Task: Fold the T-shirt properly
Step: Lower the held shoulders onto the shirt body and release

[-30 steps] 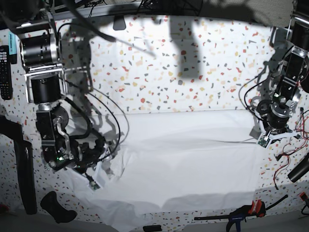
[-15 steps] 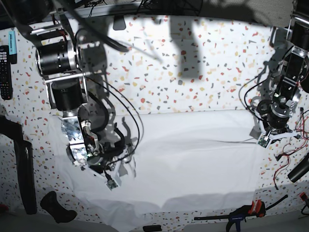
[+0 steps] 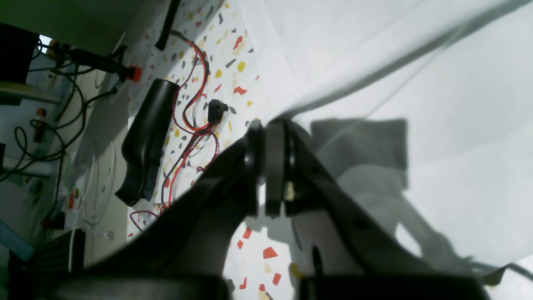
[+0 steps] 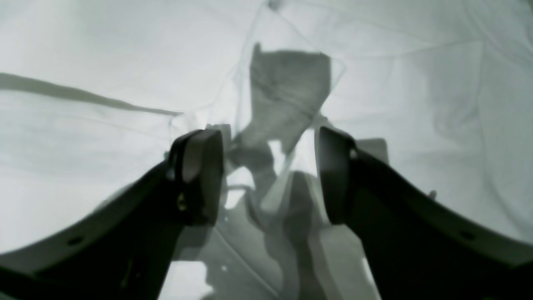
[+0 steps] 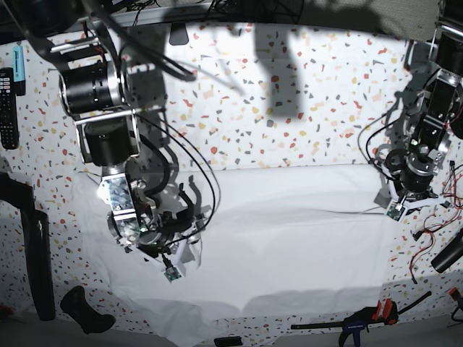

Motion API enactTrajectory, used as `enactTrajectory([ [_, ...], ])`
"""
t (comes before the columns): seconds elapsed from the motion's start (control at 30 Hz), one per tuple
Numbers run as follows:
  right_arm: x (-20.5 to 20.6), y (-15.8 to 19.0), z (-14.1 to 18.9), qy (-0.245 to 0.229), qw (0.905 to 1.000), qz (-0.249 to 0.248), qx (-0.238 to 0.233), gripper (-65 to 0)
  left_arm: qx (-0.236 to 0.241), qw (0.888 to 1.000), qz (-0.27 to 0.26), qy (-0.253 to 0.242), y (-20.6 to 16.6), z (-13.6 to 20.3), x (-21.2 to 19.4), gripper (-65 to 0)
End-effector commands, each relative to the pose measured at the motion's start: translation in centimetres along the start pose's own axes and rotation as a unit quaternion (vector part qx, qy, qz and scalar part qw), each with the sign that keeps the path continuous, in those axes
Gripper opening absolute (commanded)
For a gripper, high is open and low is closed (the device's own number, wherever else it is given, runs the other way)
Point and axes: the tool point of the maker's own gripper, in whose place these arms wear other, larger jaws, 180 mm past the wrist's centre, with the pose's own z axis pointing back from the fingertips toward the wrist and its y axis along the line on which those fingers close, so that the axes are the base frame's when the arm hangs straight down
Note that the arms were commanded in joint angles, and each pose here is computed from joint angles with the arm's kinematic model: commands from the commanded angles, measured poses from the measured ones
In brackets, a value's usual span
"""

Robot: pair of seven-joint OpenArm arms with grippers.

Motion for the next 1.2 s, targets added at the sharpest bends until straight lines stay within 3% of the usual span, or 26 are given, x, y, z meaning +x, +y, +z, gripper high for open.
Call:
enactTrajectory([
  [0.0, 4.0, -1.0, 0.5, -0.048, 0.9988, -0.006, -0.005, -29.3, 0.027, 0.999, -0.004, -0.021, 2.2, -0.2, 1.4, -65.0],
  [0.17, 5.9, -1.0, 1.2, -0.058, 0.9977, -0.036, 0.008, -29.3, 0.027, 0.999, -0.004, -0.021, 2.2, -0.2, 1.4, -65.0],
  [0.53, 10.1, -0.9, 3.7, -0.082, 0.9966, 0.000, -0.001, -29.3, 0.027, 0.999, -0.004, -0.022, 2.2, -0.2, 1.4, -65.0],
  [1.17, 10.1, -1.0, 3.7, -0.084, 0.9965, 0.002, -0.002, -29.3, 0.027, 0.999, -0.005, -0.022, 2.2, -0.2, 1.4, -65.0],
])
